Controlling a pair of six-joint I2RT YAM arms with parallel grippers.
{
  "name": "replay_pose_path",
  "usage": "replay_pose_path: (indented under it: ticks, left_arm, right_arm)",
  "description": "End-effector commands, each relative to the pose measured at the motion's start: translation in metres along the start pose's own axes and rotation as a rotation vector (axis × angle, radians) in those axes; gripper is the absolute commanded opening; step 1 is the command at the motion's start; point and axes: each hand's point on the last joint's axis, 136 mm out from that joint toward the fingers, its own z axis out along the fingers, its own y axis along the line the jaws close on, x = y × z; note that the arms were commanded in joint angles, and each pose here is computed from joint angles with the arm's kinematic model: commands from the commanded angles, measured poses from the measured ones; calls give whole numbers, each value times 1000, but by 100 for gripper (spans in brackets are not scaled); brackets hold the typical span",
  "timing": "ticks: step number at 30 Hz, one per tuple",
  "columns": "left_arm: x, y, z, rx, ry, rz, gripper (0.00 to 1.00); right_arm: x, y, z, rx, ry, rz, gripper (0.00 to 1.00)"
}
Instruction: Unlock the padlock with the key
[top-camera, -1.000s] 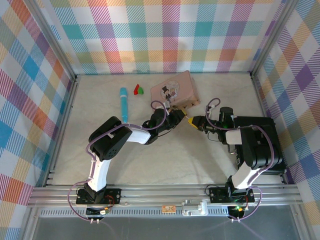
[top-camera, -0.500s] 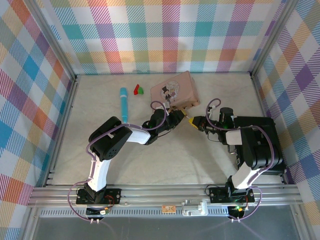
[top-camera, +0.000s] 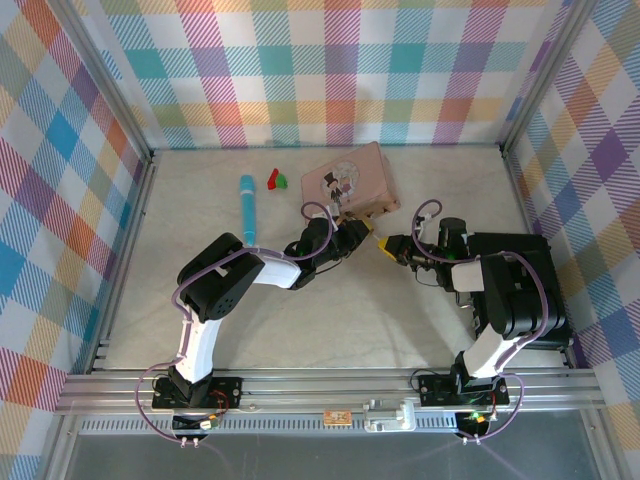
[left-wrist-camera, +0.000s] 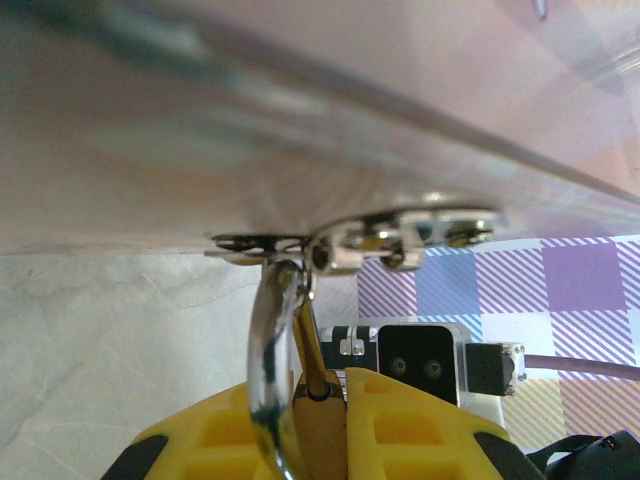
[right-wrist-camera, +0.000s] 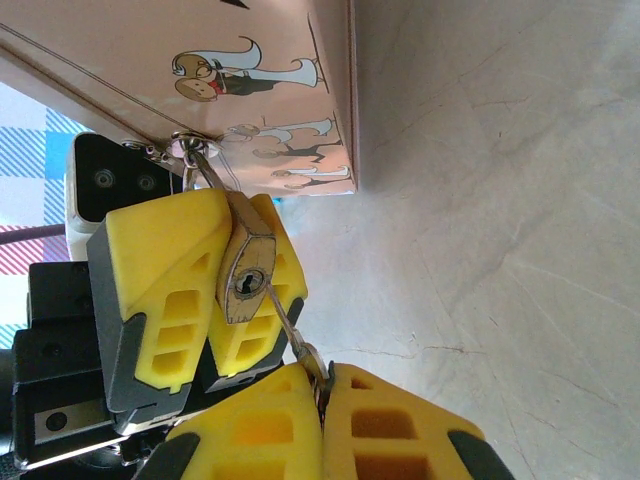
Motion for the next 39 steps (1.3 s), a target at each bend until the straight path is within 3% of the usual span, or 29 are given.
replay_pose_path:
  ticks: [1, 25, 39]
  left_arm:
    - [-11, -58, -8, 162, -35, 40, 0]
    - [3, -60, -8, 158, 13, 68, 0]
    - [14, -41, -7, 47, 28, 133, 0]
  right_arm:
    - [2, 5, 3, -30, 4, -22, 0]
    - [-1, 33, 7, -47, 23, -124, 0]
    - [-3, 44, 6, -58, 48, -125, 0]
